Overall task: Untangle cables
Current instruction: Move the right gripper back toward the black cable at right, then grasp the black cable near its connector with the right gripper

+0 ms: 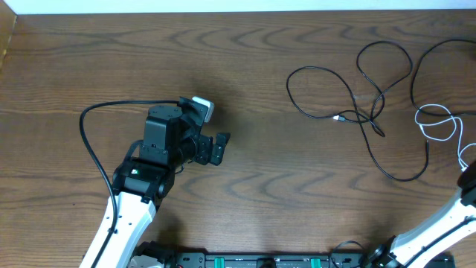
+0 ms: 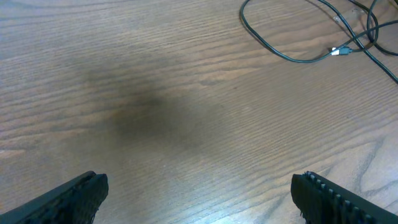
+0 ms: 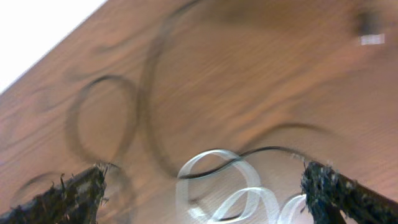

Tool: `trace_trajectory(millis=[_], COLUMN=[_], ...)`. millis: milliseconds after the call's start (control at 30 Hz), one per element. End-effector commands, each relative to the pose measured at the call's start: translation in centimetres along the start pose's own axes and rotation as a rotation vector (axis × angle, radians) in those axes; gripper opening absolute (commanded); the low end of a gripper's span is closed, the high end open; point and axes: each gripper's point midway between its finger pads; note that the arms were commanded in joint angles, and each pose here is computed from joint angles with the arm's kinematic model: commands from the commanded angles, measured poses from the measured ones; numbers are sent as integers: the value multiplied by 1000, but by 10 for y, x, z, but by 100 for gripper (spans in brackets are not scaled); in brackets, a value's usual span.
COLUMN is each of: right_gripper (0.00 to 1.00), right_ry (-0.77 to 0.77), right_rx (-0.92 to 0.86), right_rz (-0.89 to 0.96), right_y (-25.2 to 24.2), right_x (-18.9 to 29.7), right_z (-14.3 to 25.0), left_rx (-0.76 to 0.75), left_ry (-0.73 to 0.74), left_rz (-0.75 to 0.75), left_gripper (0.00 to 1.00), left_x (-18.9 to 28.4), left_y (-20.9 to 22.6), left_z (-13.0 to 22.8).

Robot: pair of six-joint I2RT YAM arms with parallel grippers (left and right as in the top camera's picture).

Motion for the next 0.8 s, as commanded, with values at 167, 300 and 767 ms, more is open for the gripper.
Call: trace_trajectory(millis=[167, 300, 767], right_gripper=[99, 99, 99], right_ry=[143, 143, 249], right_rx=[-142, -395, 211], right_rz=[132, 223, 318], right_y=[67, 76, 92], right_x=[-4, -18, -102], right_z=[71, 93, 178], left_rx=[-9, -9, -9], left_ry=[6, 6, 6], left_rz=[11, 11, 11], left_gripper=[100, 99, 99], left_x=[-1, -1, -1], left_y=[-1, -1, -1], left_z=[2, 2, 2])
Point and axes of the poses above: each gripper's point midway between its finger pads, its own x axis back along the fingers, its own y axis along the line the jaws close on, z = x × y, and after that the axes turned 11 degrees about -x, right-handed
